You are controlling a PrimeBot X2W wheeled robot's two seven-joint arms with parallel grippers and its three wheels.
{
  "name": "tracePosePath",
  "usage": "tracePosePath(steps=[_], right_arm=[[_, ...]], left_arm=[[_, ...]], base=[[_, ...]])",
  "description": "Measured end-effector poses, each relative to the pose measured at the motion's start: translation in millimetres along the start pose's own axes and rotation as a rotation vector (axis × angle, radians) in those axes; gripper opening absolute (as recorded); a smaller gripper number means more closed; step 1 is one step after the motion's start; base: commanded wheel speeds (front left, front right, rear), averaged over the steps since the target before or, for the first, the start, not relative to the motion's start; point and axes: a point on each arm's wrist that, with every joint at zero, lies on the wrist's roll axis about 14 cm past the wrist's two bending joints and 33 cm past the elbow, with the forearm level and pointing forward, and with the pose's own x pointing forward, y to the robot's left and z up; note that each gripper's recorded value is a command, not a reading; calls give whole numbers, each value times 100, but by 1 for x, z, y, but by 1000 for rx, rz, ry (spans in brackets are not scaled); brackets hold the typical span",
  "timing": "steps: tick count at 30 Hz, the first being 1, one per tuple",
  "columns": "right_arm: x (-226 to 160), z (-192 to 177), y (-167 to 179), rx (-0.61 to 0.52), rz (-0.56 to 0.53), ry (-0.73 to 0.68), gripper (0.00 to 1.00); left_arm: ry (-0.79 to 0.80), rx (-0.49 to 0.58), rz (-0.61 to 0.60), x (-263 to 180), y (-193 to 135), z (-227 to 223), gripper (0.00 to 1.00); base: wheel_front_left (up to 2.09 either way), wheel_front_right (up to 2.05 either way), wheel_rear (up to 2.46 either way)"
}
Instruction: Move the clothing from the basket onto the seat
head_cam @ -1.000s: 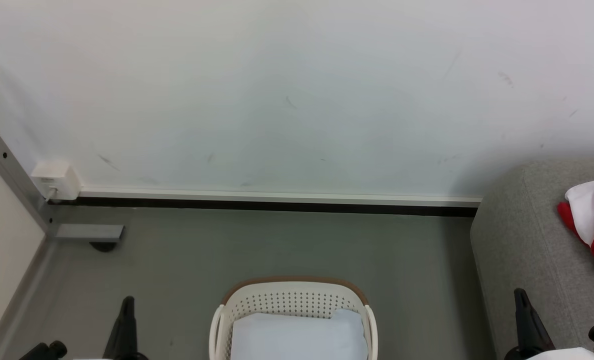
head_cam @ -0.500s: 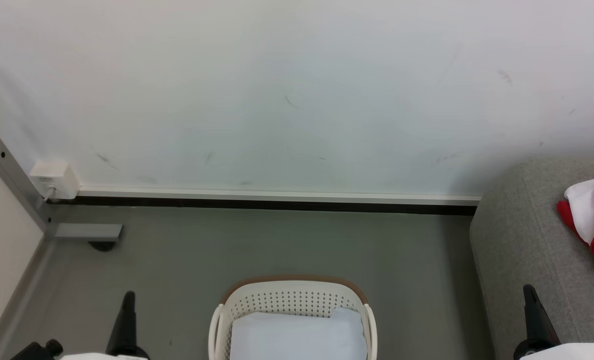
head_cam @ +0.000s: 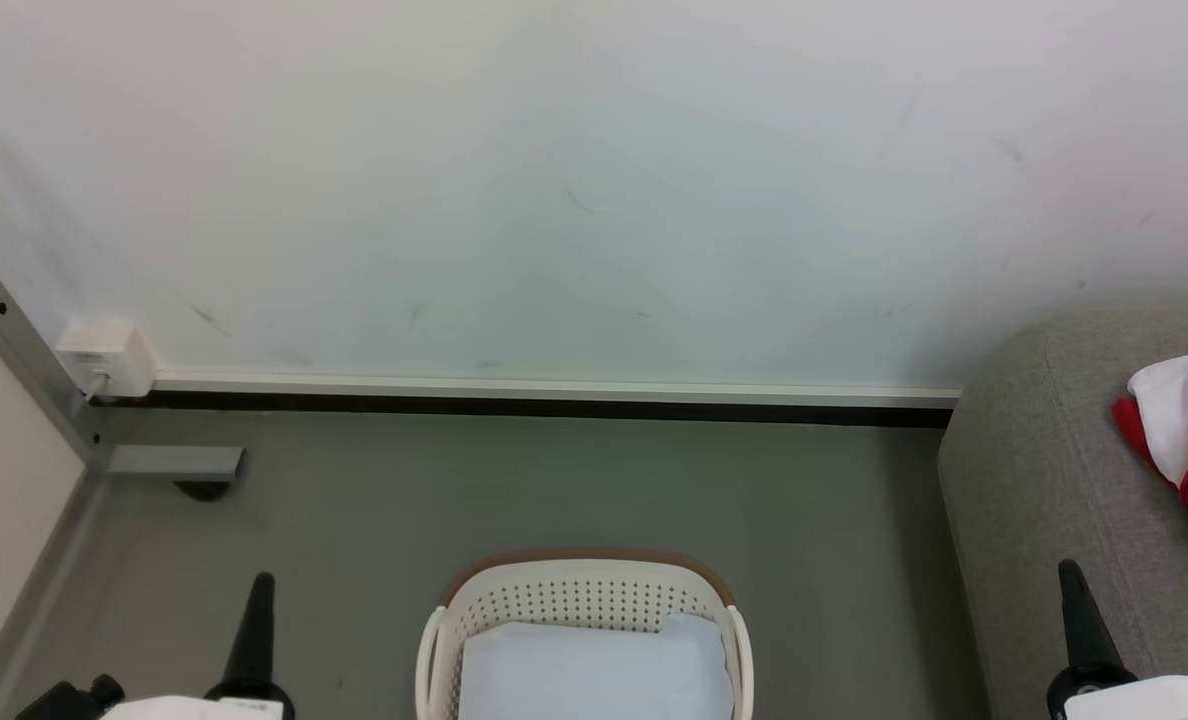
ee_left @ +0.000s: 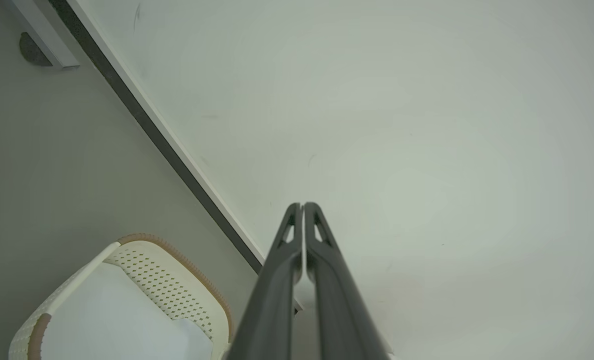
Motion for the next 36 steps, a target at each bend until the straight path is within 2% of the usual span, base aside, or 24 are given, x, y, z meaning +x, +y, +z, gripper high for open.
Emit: tracePosePath(steps=[19,36], right_arm=[[1,8,0,186,2,-9,0],[4,15,4,314,22,-19,0]], left_arm=[[22,-190,-19,6,-7,-2,0],[37,-319,-32,9,-11,-3,0]], base=[[0,0,0],[0,0,0]])
